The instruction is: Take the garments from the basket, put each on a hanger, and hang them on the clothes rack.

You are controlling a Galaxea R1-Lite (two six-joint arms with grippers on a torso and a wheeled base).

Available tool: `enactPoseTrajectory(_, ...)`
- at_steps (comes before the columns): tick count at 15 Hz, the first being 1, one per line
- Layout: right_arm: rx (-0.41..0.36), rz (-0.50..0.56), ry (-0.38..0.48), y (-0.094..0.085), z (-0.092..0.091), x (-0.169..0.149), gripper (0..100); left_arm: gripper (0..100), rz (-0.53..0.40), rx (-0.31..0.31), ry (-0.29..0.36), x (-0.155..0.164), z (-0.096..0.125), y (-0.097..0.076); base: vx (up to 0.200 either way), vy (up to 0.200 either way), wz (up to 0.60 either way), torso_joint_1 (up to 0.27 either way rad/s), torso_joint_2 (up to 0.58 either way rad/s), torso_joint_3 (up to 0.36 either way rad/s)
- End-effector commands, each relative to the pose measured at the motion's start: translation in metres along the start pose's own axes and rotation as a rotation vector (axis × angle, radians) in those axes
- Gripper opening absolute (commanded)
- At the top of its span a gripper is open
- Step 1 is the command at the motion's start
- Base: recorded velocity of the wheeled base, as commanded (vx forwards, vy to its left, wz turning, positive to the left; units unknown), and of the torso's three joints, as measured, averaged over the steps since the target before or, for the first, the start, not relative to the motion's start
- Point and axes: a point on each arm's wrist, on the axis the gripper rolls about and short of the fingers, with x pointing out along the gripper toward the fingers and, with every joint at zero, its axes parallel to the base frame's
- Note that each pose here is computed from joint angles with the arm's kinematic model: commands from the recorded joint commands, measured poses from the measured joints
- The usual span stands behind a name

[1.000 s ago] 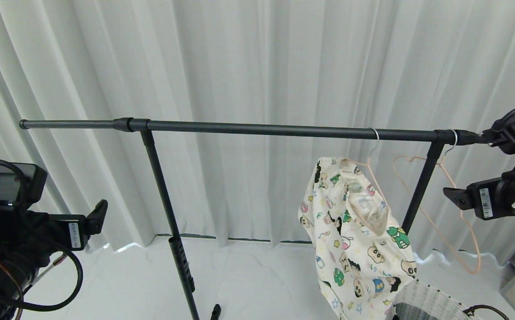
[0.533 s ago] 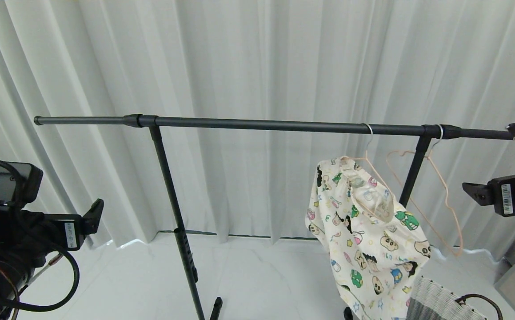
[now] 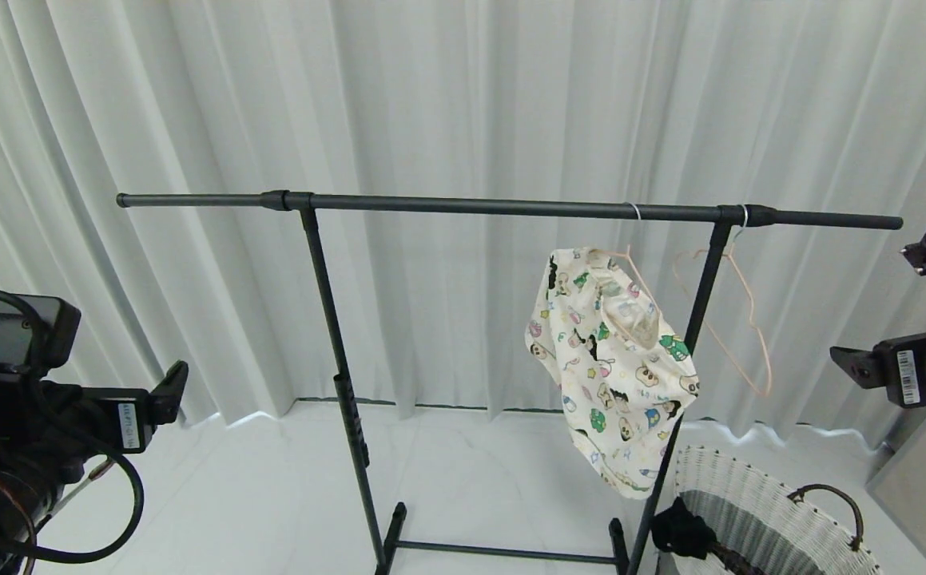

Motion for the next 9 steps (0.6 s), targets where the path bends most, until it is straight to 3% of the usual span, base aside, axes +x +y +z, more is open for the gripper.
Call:
enactPoseTrajectory(1, -0.001, 0.000, 0.002, 0.0004, -0.0005, 0.0005, 100, 100, 0.000, 0.000, 0.001, -0.0002, -0.0006, 0.0000, -0.200, 0.000, 0.00, 0.002, 0.01, 0.007)
enactPoseTrajectory(2, -0.001, 0.000, 0.000, 0.0001, -0.0004, 0.0001, 100, 100, -0.003, 0.003, 0.006, -0.0008, -0.0022, -0.0005, -0.200, 0.000, 0.00, 0.002, 0.00, 0.002)
enactPoseTrajectory(9, 0.014, 0.010, -0.034, -0.0018, -0.0040, -0.0063, 100, 100, -0.012, 0.007, 0.022, -0.0028, -0.0073, -0.0016, 0.000, 0.000, 0.00, -0.024, 0.06, 0.033)
